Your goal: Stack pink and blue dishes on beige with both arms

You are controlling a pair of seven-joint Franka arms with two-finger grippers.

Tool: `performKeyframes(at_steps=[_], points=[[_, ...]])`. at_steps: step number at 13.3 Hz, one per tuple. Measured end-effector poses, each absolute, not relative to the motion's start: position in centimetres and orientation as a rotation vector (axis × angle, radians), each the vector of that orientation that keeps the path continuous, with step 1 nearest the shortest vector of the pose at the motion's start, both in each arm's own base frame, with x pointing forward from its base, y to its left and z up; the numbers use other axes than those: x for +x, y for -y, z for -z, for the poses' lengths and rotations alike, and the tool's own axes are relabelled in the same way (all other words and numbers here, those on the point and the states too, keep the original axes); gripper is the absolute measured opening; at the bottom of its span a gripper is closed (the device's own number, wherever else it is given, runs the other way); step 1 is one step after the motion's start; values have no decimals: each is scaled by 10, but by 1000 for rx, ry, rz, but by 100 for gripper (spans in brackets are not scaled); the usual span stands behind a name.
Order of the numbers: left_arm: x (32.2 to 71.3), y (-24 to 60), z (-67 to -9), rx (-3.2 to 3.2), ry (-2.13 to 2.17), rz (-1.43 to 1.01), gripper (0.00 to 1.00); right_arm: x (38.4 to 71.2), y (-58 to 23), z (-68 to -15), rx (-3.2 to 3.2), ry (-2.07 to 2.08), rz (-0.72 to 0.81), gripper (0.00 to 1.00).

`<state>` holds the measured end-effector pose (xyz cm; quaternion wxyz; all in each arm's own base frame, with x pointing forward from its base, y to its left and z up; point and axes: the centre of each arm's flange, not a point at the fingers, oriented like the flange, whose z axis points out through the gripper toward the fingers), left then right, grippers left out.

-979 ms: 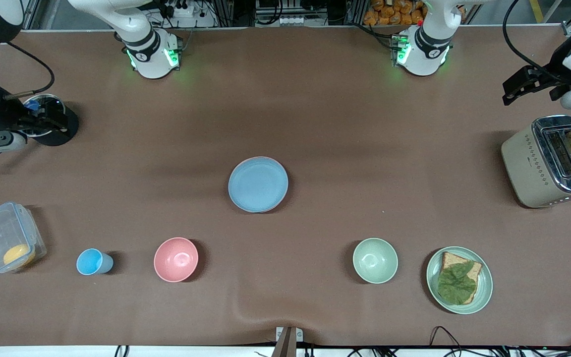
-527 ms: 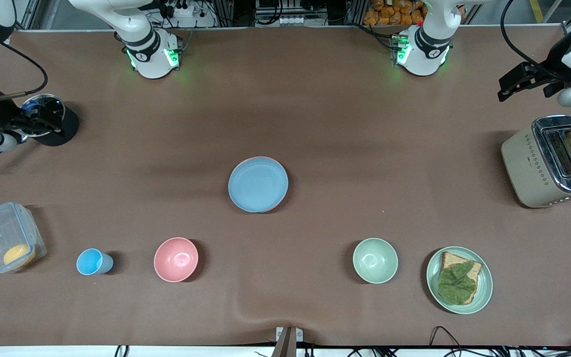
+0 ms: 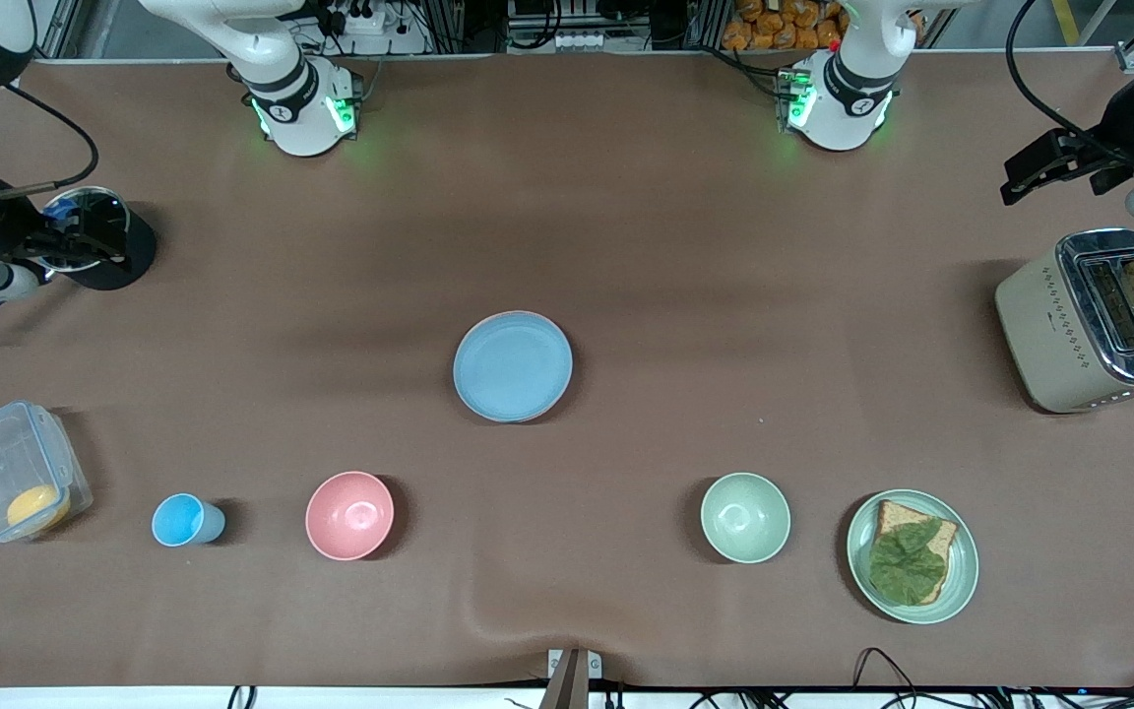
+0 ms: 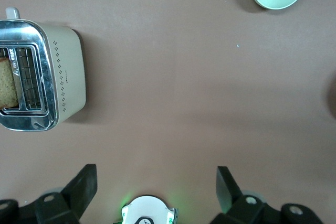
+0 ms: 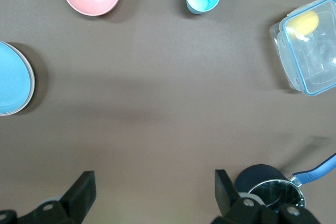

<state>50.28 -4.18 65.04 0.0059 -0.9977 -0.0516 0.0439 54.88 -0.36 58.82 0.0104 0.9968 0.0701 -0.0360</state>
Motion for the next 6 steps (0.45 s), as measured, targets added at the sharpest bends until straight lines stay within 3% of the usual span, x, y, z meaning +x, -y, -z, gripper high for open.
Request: performKeyframes(at_steps=[6], points=[[502, 41, -650, -3122, 163, -143, 100, 549, -4, -588, 3109, -239, 112, 100]])
